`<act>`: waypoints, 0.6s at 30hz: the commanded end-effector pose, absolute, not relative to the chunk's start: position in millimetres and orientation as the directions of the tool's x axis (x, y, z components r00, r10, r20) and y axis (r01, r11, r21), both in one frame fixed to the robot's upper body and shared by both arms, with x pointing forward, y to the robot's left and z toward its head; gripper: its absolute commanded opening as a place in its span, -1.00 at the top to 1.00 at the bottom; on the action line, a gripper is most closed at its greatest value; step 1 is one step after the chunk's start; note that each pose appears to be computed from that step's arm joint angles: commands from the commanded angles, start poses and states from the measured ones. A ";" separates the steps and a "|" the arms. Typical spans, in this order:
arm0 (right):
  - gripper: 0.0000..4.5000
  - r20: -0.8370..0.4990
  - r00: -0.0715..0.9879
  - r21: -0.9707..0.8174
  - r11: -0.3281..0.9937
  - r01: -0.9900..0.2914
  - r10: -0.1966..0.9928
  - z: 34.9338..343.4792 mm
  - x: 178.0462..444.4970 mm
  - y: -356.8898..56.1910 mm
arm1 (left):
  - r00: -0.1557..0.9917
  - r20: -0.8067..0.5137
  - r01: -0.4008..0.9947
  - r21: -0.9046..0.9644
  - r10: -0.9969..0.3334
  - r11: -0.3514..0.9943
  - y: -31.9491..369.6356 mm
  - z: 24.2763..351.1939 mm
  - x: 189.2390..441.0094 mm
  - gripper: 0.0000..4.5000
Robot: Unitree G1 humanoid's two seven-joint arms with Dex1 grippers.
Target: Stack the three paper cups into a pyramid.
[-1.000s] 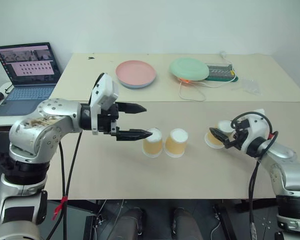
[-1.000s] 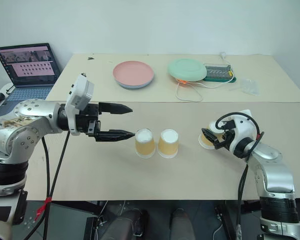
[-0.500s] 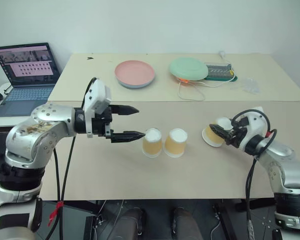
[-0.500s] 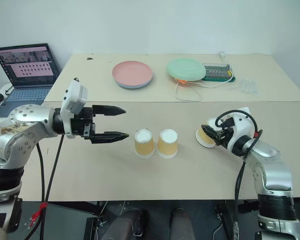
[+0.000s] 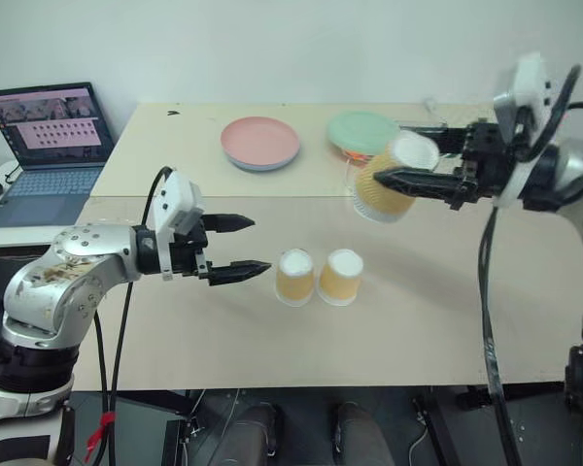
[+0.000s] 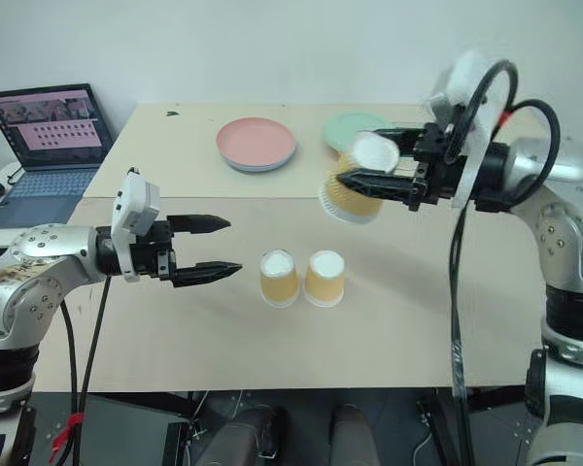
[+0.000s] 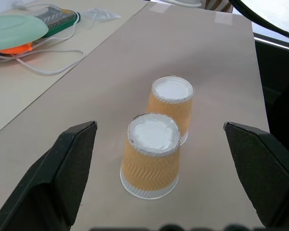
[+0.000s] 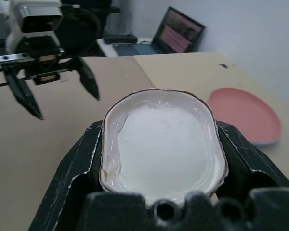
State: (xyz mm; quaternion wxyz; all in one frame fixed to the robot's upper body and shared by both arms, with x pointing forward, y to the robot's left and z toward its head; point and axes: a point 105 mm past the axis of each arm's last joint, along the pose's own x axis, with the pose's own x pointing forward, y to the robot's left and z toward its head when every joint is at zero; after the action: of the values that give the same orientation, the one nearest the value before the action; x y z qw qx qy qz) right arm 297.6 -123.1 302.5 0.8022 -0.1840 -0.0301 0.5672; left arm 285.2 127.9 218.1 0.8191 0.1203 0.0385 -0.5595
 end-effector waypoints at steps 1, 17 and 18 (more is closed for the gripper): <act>-0.11 -0.241 0.233 -0.324 0.148 -0.935 0.942 297.1 290.0 -104.6 | 0.356 -0.172 0.926 0.196 -0.918 0.322 123.7 228.4 279.8 -1.00; -0.11 -0.287 0.174 -0.338 0.070 -0.939 0.942 271.6 305.0 -73.9 | 0.358 -0.179 0.926 0.198 -0.917 0.322 122.4 228.4 277.5 -1.00; -0.11 -0.287 0.174 -0.340 0.069 -0.938 0.942 270.8 305.7 -72.7 | 0.358 -0.179 0.925 0.200 -0.916 0.322 122.2 228.8 277.5 -1.00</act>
State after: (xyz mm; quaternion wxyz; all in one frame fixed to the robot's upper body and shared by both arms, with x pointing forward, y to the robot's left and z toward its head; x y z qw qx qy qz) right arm 307.1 -75.6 255.5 0.7341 -0.2065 0.0290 0.6462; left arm 282.1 123.5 219.6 0.8157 0.1253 0.0333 -0.5638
